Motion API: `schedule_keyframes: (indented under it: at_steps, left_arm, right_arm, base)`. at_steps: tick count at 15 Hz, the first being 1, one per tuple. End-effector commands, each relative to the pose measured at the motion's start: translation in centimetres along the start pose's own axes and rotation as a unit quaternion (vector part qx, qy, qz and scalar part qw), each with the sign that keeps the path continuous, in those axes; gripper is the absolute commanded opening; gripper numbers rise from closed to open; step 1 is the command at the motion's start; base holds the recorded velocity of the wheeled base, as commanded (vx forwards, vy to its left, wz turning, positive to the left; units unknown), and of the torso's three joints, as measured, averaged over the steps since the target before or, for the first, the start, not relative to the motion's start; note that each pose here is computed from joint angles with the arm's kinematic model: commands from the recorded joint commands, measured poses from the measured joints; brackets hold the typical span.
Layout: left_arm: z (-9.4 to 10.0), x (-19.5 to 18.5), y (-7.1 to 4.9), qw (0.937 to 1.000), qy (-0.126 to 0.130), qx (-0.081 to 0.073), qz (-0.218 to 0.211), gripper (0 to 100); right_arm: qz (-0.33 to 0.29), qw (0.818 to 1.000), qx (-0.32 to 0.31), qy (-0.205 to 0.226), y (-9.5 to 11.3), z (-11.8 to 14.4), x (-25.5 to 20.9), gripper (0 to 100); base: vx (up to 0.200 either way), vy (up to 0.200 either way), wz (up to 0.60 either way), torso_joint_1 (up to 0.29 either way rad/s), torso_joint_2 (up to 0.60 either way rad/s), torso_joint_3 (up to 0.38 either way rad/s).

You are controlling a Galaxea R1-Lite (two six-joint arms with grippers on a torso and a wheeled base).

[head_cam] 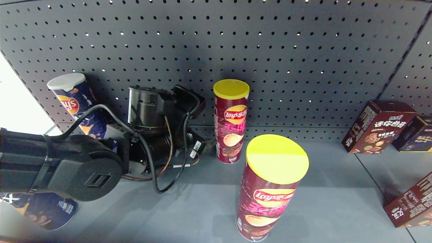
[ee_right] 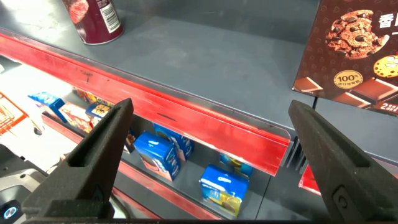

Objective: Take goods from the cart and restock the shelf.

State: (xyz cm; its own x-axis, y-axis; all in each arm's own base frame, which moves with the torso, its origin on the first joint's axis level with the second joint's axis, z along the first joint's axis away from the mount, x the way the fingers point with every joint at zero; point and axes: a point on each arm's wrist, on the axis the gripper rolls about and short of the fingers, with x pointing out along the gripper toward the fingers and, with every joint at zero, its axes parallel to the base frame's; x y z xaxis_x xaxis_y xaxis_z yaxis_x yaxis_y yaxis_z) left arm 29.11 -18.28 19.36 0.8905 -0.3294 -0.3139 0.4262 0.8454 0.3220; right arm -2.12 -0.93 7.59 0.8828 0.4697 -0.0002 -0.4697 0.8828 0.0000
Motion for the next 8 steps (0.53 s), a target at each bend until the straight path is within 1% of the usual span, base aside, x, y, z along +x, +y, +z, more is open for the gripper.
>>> schedule_keyframes:
  at_steps: [1, 6, 8]
  left_arm:
    - [-0.13, 0.50, -0.52, 1.0000, 0.004, 0.002, -0.005, 100]
    - [0.25, 1.24, -1.17, 0.9999, -0.001, 0.004, -0.012, 100]
    - [0.23, 1.32, -1.25, 0.9999, 0.000, 0.005, -0.012, 100]
  right_arm:
    - [0.000, 1.000, 0.000, 0.001, 0.00, 0.00, 0.01, 100]
    - [0.000, 1.000, 0.000, 0.001, 0.00, 0.00, 0.01, 100]
    - [0.000, 1.000, 0.000, 0.001, 0.00, 0.00, 0.01, 100]
  base:
    - [0.000, 0.000, 0.00, 0.000, 0.00, 0.000]
    - [0.000, 0.000, 0.00, 0.000, 0.00, 0.000]
    - [0.000, 0.000, 0.00, 0.000, 0.00, 0.000]
